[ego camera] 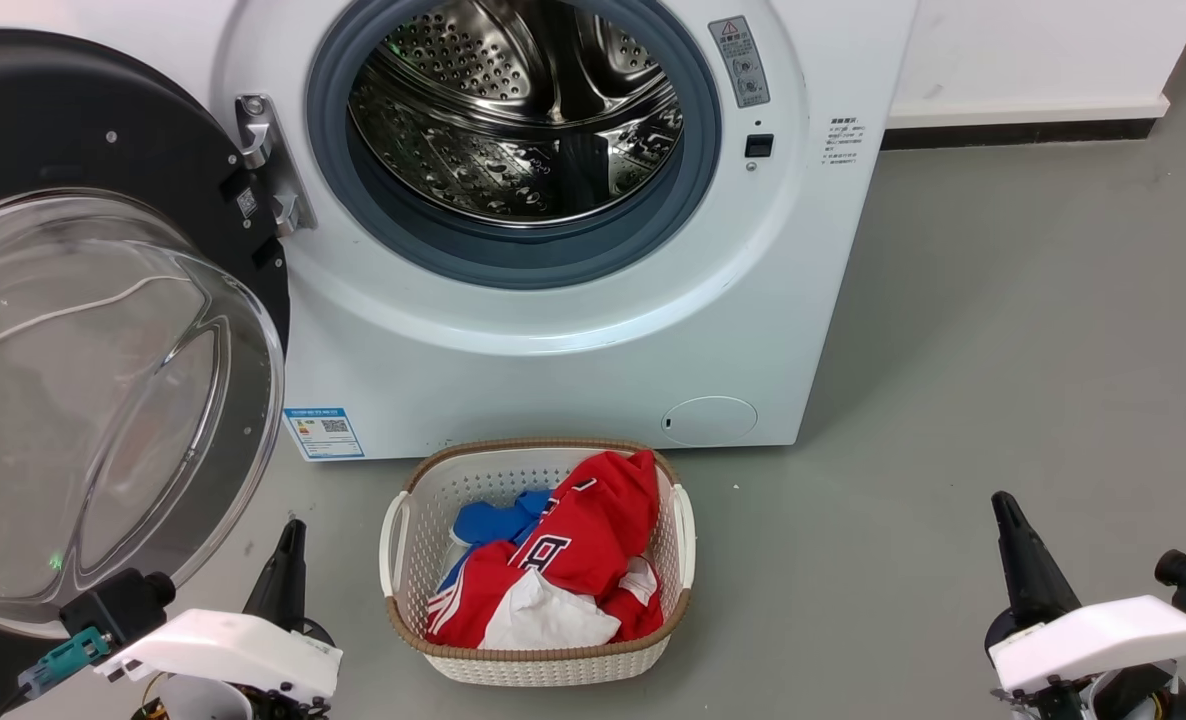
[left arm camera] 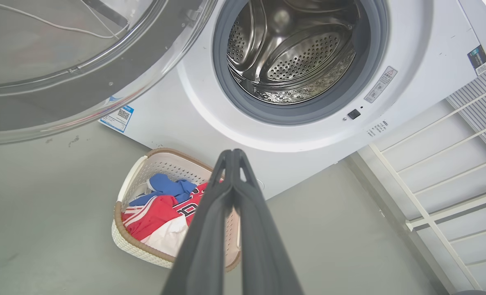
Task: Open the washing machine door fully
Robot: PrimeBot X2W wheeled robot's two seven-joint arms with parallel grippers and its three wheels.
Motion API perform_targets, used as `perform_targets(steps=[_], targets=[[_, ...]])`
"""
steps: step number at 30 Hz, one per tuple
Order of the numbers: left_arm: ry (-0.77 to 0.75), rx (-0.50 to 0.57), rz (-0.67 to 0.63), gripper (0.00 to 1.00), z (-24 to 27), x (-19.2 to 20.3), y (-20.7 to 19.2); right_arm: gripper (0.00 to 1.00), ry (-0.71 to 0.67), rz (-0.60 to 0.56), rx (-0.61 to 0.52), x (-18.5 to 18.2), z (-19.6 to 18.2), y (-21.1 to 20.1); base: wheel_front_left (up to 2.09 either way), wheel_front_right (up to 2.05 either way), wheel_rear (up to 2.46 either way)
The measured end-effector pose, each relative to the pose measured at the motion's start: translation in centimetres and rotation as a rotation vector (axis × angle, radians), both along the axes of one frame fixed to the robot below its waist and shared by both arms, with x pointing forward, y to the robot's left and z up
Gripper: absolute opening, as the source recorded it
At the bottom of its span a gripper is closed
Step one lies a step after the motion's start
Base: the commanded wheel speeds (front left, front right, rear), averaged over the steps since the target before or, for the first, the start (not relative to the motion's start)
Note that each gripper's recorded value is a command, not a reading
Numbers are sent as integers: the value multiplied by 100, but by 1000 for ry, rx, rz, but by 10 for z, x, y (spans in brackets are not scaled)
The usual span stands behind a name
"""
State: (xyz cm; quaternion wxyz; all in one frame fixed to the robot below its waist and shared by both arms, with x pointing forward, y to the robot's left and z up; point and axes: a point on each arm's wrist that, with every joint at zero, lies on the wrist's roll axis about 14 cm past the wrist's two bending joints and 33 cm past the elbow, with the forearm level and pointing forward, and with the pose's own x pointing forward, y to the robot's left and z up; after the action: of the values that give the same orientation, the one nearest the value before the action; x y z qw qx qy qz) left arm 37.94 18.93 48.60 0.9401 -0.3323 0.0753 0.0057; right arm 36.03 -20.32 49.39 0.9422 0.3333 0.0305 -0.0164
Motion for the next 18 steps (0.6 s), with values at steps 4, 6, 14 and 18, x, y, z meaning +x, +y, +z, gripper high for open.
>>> perform_targets(steps=[4,6,14,18], targets=[[4,-55,8,0,0,0,1,0,-2,-6,57,1,0,0,0,0,0],[3,-82,8,0,0,1,1,0,-4,-5,82,3,1,0,0,0,0],[3,-188,22,0,1,2,1,0,-12,-12,188,6,3,0,0,0,0],[1,-237,27,0,2,3,1,0,-12,-16,238,7,2,0,0,0,0]])
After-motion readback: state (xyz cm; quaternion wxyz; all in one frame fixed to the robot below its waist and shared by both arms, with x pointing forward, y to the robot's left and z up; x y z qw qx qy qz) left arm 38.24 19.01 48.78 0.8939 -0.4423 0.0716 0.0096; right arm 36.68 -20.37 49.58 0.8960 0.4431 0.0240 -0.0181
